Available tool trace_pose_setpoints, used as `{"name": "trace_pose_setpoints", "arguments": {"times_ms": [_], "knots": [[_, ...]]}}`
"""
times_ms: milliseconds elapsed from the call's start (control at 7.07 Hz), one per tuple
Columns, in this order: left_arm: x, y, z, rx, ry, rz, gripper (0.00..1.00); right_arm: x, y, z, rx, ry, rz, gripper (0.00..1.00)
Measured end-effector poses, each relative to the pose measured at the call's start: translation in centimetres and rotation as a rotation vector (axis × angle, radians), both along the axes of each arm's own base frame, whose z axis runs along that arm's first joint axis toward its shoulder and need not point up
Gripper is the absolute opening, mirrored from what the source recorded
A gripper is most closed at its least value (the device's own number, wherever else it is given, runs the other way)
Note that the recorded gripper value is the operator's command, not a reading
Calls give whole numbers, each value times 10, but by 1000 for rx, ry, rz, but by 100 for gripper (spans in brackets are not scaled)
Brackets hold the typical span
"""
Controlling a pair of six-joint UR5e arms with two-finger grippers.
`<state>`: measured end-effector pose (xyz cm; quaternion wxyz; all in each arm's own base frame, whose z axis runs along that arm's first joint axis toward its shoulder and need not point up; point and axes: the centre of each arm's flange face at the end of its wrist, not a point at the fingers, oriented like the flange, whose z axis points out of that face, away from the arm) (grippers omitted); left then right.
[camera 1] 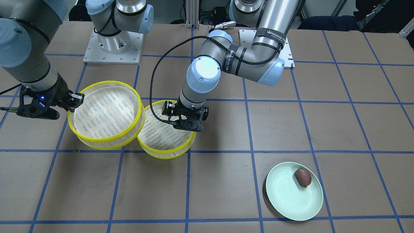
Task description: Stack buns with steamer
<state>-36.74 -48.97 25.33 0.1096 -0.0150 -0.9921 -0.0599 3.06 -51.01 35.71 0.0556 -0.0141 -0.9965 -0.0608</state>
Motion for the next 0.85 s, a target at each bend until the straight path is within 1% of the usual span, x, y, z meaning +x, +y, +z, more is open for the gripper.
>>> {"name": "trace_pose_setpoints", "arguments": {"times_ms": [283, 425, 566, 708, 849], "knots": [[-1, 0, 0, 5, 2, 16, 100, 12, 1, -3, -3, 0, 1, 0], [1, -3, 7, -3, 10, 32, 100, 14, 1, -4, -3, 0, -12, 0], [18, -18, 23, -30, 8, 46, 100, 23, 1, -5, -4, 0, -28, 0], [53, -43, 43, -59, -3, 51, 100, 42, 1, -9, -6, 4, -31, 0], [102, -71, 63, -94, -28, 43, 100, 66, 1, -15, -8, 4, -22, 0]]}}
